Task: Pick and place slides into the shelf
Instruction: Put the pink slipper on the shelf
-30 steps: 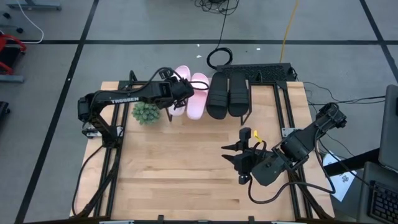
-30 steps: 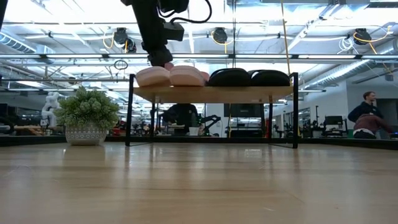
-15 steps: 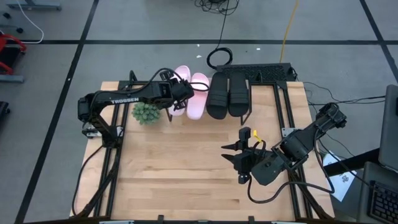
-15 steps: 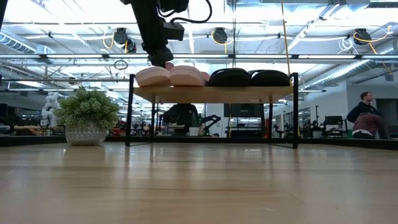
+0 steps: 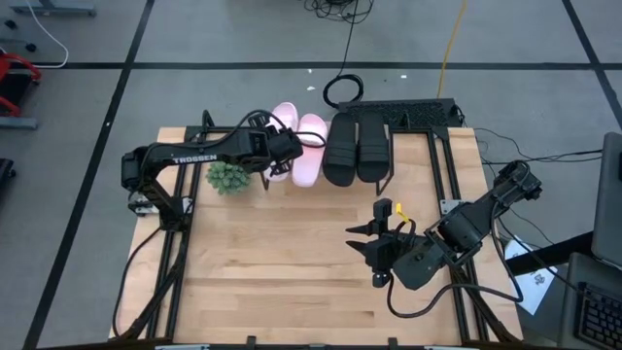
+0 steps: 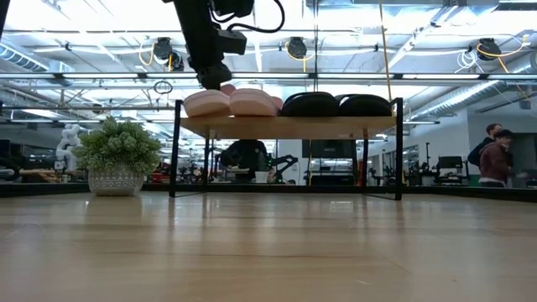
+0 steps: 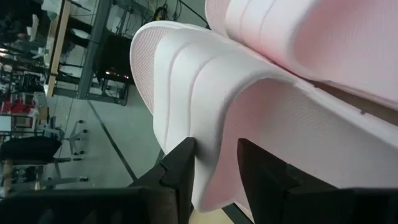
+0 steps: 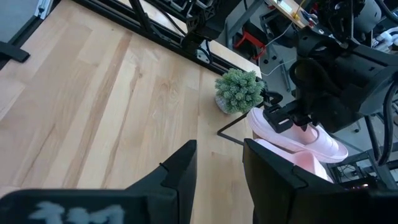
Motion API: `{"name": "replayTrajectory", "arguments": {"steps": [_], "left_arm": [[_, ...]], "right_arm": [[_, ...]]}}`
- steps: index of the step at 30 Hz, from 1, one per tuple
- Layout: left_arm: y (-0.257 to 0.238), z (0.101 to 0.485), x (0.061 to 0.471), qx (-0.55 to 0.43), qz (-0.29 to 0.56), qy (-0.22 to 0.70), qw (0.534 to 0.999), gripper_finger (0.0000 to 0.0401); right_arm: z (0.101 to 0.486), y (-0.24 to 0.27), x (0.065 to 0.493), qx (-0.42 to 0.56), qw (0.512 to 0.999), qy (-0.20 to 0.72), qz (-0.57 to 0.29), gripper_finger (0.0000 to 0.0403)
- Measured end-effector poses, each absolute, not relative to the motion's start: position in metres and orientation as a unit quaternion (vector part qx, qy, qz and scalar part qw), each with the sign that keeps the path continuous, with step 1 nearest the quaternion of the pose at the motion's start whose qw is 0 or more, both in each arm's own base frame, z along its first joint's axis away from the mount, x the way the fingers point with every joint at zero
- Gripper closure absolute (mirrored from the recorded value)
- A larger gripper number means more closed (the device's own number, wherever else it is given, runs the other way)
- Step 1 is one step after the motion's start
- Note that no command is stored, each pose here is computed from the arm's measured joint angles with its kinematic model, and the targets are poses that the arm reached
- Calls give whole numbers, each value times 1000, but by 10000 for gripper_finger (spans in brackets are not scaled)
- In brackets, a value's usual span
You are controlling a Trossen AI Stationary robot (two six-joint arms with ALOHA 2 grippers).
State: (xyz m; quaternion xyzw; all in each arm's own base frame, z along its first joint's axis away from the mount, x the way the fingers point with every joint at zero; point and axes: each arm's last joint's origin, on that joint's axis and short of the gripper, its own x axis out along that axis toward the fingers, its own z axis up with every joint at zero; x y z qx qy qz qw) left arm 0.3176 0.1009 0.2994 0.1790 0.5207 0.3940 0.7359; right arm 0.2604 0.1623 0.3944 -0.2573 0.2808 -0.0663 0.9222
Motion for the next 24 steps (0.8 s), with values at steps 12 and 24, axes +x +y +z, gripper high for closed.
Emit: {"name": "replayTrajectory", "arguments": {"steps": [12,24], "left_arm": [[100,299,318,155,396,512,746,250],[74,303,318,198,401,507,737,143]], "right_arm": [[394,162,260,-254,923,281,-67,284],[394,162,260,-254,923,281,-67,284]]}}
